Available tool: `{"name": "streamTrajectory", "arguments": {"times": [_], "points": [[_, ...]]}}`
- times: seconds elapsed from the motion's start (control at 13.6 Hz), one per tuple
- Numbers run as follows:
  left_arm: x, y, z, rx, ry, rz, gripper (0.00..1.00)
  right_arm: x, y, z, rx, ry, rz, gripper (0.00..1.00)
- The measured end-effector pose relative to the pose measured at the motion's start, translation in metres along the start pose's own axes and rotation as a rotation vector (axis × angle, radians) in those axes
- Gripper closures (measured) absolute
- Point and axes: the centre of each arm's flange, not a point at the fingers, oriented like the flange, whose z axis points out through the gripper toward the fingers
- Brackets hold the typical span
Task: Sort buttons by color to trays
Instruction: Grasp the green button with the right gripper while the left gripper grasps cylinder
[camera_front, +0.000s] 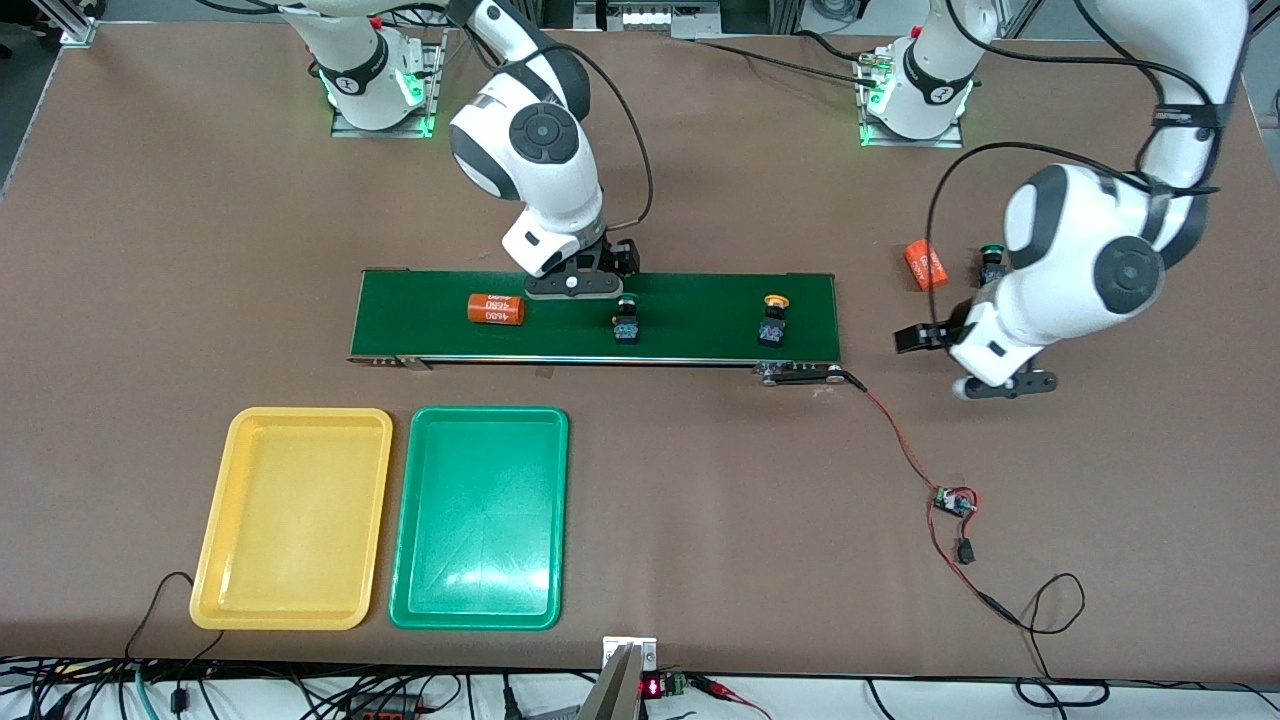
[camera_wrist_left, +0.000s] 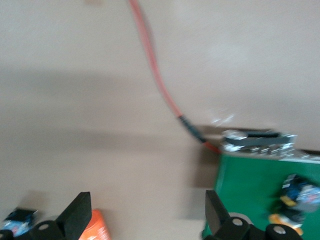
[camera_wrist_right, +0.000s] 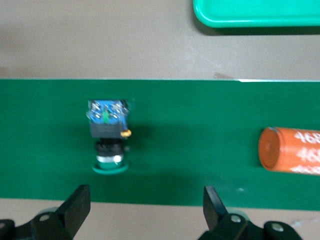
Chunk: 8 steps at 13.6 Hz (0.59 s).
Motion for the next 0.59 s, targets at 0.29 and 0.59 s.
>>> {"name": "streamTrajectory", "arguments": {"times": [0.29,0.59], "points": [[-0.026,-0.041,0.030,0.017,-0.087,-0.058,0.00,0.003,-0.004,0.021,0.017,-0.002,0.015,0.00],[-0.055,-0.077,0.040,0.026,-0.121,-0.117,0.00,0.001,-0.004,0.039,-0.006,-0.010,0.010,0.00]]}}
